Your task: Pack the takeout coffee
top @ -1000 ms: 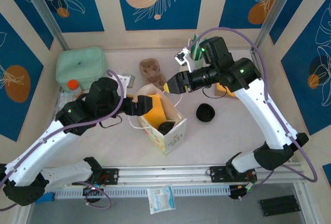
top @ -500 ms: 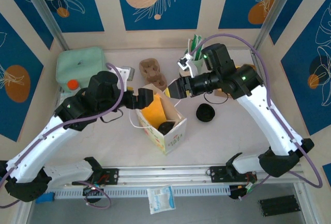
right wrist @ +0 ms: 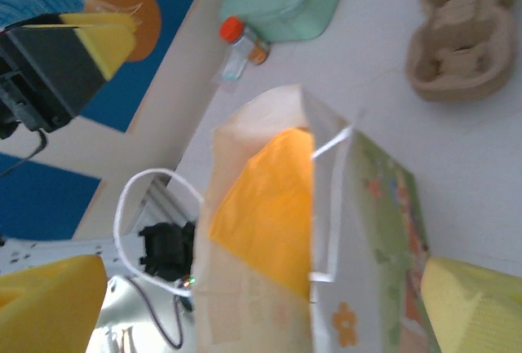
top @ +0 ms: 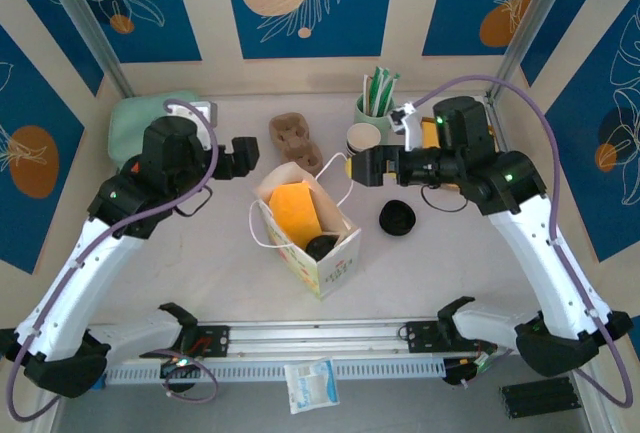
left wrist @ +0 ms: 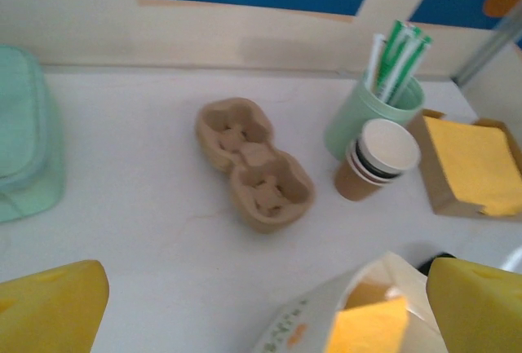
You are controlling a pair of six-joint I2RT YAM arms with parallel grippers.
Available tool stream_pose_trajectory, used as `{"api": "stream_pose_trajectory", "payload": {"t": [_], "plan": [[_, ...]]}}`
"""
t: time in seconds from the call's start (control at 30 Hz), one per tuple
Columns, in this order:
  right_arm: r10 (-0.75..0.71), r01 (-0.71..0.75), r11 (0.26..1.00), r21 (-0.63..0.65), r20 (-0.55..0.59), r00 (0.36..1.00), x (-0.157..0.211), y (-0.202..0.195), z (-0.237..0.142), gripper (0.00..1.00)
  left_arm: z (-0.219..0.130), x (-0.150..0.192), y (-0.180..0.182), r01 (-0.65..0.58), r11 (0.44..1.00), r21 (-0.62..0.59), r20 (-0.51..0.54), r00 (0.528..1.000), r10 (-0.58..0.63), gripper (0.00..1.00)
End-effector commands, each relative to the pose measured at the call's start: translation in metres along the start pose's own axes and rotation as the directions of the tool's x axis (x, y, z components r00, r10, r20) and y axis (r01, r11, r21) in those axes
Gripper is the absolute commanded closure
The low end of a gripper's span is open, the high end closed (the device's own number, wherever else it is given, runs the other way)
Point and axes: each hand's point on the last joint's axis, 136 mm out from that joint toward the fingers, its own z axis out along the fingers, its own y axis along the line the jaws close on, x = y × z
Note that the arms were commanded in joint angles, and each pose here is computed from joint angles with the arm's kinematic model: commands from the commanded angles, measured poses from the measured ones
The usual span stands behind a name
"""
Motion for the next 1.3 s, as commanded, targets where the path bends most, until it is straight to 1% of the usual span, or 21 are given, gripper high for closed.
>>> {"api": "stream_pose_trajectory", "payload": {"t": [0.0, 0.13, 0.23, 0.3, 0.37, 0.47, 0.57, 0.67, 0.77, 0.87, 1.03, 1.13, 1.27], "plan": [[0.004, -0.016, 0.996, 0.092, 0.122, 0.992, -0.016, -0.021, -0.016, 0.01, -0.001, -0.017, 0.020, -0.026, 0.997, -0.068, 0.065, 0.997, 0.031, 0.01], [-0.004, -0.064, 0.968, 0.243, 0.269, 0.963, -0.032, -0.061, -0.034, 0.01, 0.008, -0.015, 0.045, -0.039, 0.990, -0.133, 0.097, 0.994, 0.052, 0.00], [-0.007, -0.132, 0.928, 0.350, 0.370, 0.929, -0.043, -0.096, -0.048, 0.01, 0.014, -0.010, 0.069, -0.043, 0.977, -0.206, 0.124, 0.990, 0.070, 0.01], [-0.007, -0.196, 0.882, 0.429, 0.427, 0.904, -0.048, -0.126, -0.056, 0.01, 0.020, -0.006, 0.085, -0.047, 0.967, -0.252, 0.135, 0.987, 0.083, 0.00], [-0.018, -0.262, 0.819, 0.511, 0.478, 0.878, -0.050, -0.161, -0.060, 0.01, 0.027, 0.000, 0.100, -0.055, 0.954, -0.295, 0.145, 0.984, 0.101, 0.01], [-0.044, -0.323, 0.733, 0.598, 0.517, 0.855, -0.046, -0.211, -0.060, 0.01, 0.038, 0.013, 0.119, -0.077, 0.935, -0.346, 0.156, 0.978, 0.138, 0.00], [-0.086, -0.336, 0.671, 0.662, 0.519, 0.850, -0.038, -0.255, -0.052, 0.01, 0.050, 0.029, 0.132, -0.108, 0.920, -0.377, 0.175, 0.967, 0.186, 0.01], [-0.122, -0.311, 0.623, 0.717, 0.482, 0.868, -0.025, -0.288, -0.039, 0.01, 0.059, 0.052, 0.147, -0.124, 0.901, -0.416, 0.177, 0.961, 0.214, 0.01], [-0.151, -0.298, 0.607, 0.736, 0.475, 0.867, -0.015, -0.311, -0.029, 0.01, 0.071, 0.078, 0.158, -0.139, 0.892, -0.430, 0.163, 0.960, 0.228, 0.01], [-0.192, -0.274, 0.605, 0.748, 0.471, 0.861, -0.007, -0.328, -0.018, 0.01, 0.085, 0.105, 0.171, -0.151, 0.881, -0.448, 0.144, 0.961, 0.238, 0.01], [-0.255, -0.228, 0.582, 0.780, 0.442, 0.860, 0.010, -0.353, -0.002, 0.01, 0.112, 0.138, 0.191, -0.166, 0.864, -0.475, 0.108, 0.964, 0.244, 0.01], [-0.276, -0.207, 0.587, 0.782, 0.434, 0.858, 0.019, -0.361, 0.009, 0.01, 0.127, 0.152, 0.198, -0.190, 0.858, -0.478, 0.096, 0.959, 0.266, 0.01], [-0.345, -0.136, 0.597, 0.791, 0.405, 0.847, 0.028, -0.364, 0.026, 0.01, 0.139, 0.161, 0.202, -0.190, 0.862, -0.471, 0.133, 0.950, 0.282, 0.01]]}}
